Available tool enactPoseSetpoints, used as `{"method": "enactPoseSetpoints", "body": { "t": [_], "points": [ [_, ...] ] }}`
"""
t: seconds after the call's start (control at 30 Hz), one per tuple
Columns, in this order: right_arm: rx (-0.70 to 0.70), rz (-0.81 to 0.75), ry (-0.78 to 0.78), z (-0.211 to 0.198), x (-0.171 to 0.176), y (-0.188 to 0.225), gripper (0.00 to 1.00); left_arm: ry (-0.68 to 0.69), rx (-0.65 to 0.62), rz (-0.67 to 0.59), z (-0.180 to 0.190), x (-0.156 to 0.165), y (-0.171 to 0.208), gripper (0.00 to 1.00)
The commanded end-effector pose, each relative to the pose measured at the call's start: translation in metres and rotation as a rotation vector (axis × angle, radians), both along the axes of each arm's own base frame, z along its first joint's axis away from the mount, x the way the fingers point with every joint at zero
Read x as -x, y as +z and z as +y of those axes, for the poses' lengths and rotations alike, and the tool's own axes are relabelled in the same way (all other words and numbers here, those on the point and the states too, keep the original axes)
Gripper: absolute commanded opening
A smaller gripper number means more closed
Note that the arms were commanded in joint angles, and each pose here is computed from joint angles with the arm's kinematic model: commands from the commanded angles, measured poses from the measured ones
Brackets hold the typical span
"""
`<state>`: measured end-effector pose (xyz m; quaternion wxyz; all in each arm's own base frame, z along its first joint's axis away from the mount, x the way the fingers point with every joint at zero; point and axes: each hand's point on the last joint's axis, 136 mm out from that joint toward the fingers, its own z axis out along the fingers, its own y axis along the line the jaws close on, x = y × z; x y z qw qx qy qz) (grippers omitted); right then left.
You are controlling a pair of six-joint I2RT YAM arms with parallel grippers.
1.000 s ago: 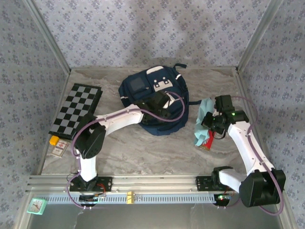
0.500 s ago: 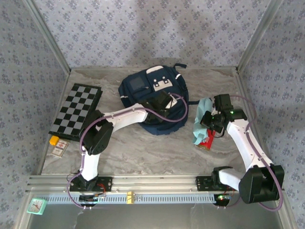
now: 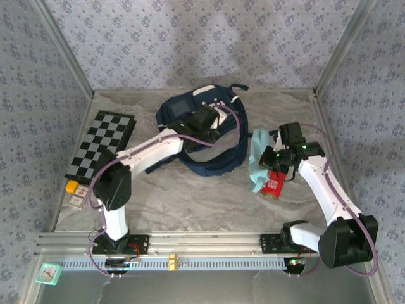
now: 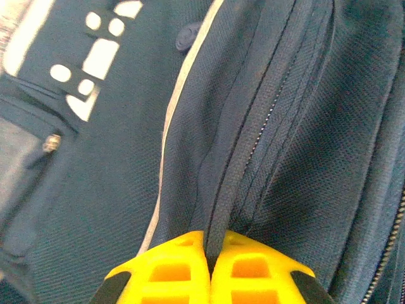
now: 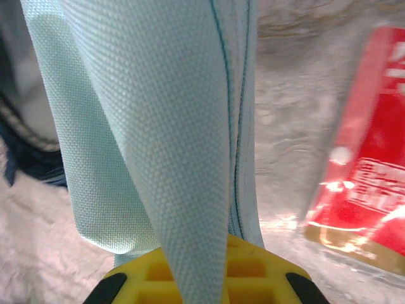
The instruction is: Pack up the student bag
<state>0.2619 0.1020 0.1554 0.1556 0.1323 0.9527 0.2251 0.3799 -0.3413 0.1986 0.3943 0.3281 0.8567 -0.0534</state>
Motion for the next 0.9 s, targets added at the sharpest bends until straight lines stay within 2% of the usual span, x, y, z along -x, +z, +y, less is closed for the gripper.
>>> {"method": "enactPoseSetpoints", "body": {
  "t": [0.0, 0.17, 0.33, 0.43, 0.57, 0.67, 0.8, 0.87],
  "points": [
    [-0.134, -0.071, 0.073, 0.036, -0.019, 0.026, 0.0, 0.047, 0.172, -0.07, 0.001, 0.008, 0.08, 0.0],
    [-0.228, -0.097, 0.154, 0.083, -0.053, 0.034, 0.01, 0.07, 0.244, -0.042, 0.001, 0.013, 0.109, 0.0],
    [-0.308, -0.143, 0.148, 0.12, -0.111, 0.033, 0.04, 0.054, 0.303, -0.034, -0.005, 0.022, 0.126, 0.0],
    [-0.296, -0.165, 0.156, 0.135, -0.139, 0.021, 0.05, 0.074, 0.312, -0.035, -0.004, 0.021, 0.132, 0.0],
    [-0.264, -0.114, 0.114, 0.14, -0.16, -0.018, 0.1, 0.106, 0.316, -0.041, -0.001, 0.018, 0.136, 0.0],
    [-0.244, -0.125, 0.141, 0.144, -0.162, -0.028, 0.23, 0.103, 0.323, -0.034, -0.002, 0.019, 0.135, 0.0],
    [-0.155, -0.138, 0.141, 0.126, -0.149, -0.022, 0.49, 0.108, 0.316, -0.031, 0.001, 0.018, 0.133, 0.0],
    [-0.085, -0.161, 0.149, 0.113, -0.136, -0.017, 0.52, 0.11, 0.318, -0.03, 0.002, 0.017, 0.133, 0.0]
  ]
}}
